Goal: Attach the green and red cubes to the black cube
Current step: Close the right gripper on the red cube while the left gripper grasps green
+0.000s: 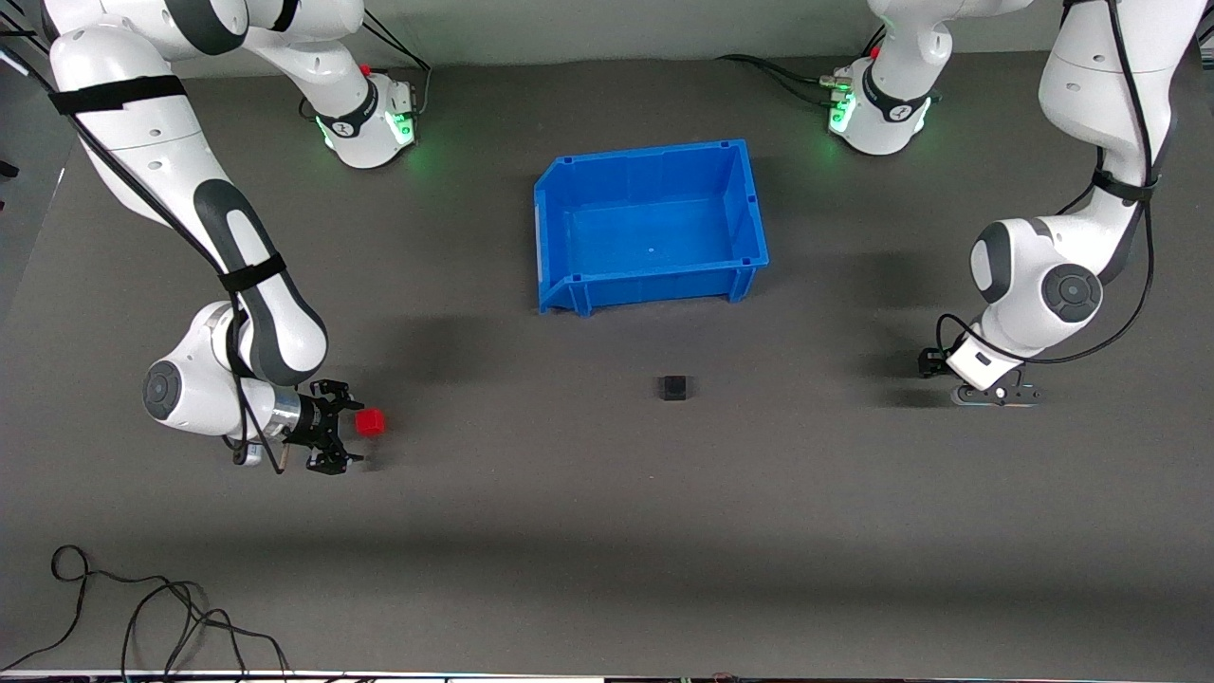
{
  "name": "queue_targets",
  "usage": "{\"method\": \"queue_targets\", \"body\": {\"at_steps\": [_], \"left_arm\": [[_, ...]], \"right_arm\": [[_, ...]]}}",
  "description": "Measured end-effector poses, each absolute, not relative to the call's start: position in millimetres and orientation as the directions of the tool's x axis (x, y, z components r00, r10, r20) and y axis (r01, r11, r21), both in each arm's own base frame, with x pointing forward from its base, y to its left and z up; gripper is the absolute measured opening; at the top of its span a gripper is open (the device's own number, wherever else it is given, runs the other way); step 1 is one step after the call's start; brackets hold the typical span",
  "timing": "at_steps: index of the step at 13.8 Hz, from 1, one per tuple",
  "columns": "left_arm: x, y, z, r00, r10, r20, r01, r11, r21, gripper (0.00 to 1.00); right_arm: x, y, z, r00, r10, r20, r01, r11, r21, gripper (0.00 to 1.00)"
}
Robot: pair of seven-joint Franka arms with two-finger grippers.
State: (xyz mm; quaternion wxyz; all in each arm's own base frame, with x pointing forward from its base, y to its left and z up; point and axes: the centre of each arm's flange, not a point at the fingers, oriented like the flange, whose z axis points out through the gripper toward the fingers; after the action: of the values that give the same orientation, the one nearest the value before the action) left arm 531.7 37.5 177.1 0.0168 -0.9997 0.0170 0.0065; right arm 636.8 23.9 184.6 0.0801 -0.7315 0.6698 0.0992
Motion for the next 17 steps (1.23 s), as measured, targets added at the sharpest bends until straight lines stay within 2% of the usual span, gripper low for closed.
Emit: {"method": "queue_targets", "body": {"at_steps": [2, 4, 5, 6, 11, 14, 17], "left_arm": [[532, 37, 177, 0.999, -0.033, -0.015, -0.034, -0.999, -0.033, 0.63], [532, 37, 177, 1.000, -0.027, -0.015, -0.027, -0.999, -0.032, 0.60], [532, 37, 177, 1.000, -0.016, -0.014, -0.017, -0.999, -0.031, 0.48], [532, 35, 177, 1.000, 0.000, -0.013, 0.000, -1.000, -0.030, 0.40], [534, 24, 178, 0.998, 0.060, -0.007, 0.060, -0.998, -0.021, 0.40], [539, 21, 183, 0.949, 0.314, -0.026, 0.314, -0.949, -0.014, 0.40], [558, -14, 201, 0.819, 0.568, -0.083, 0.570, -0.822, 0.003, 0.40]], "right_arm": [[637, 25, 185, 0.085, -0.964, -0.253, -0.996, -0.091, 0.016, 0.66], [637, 27, 185, 0.087, -0.963, -0.255, -0.995, -0.094, 0.016, 0.48], [637, 27, 185, 0.087, -0.963, -0.255, -0.995, -0.095, 0.016, 0.47], [637, 28, 185, 0.088, -0.963, -0.255, -0.995, -0.095, 0.015, 0.40], [639, 28, 187, 0.090, -0.962, -0.257, -0.995, -0.096, 0.012, 0.39], [650, 34, 204, 0.100, -0.954, -0.281, -0.993, -0.113, 0.029, 0.39], [663, 48, 229, 0.099, -0.945, -0.310, -0.992, -0.118, 0.043, 0.39]]}}
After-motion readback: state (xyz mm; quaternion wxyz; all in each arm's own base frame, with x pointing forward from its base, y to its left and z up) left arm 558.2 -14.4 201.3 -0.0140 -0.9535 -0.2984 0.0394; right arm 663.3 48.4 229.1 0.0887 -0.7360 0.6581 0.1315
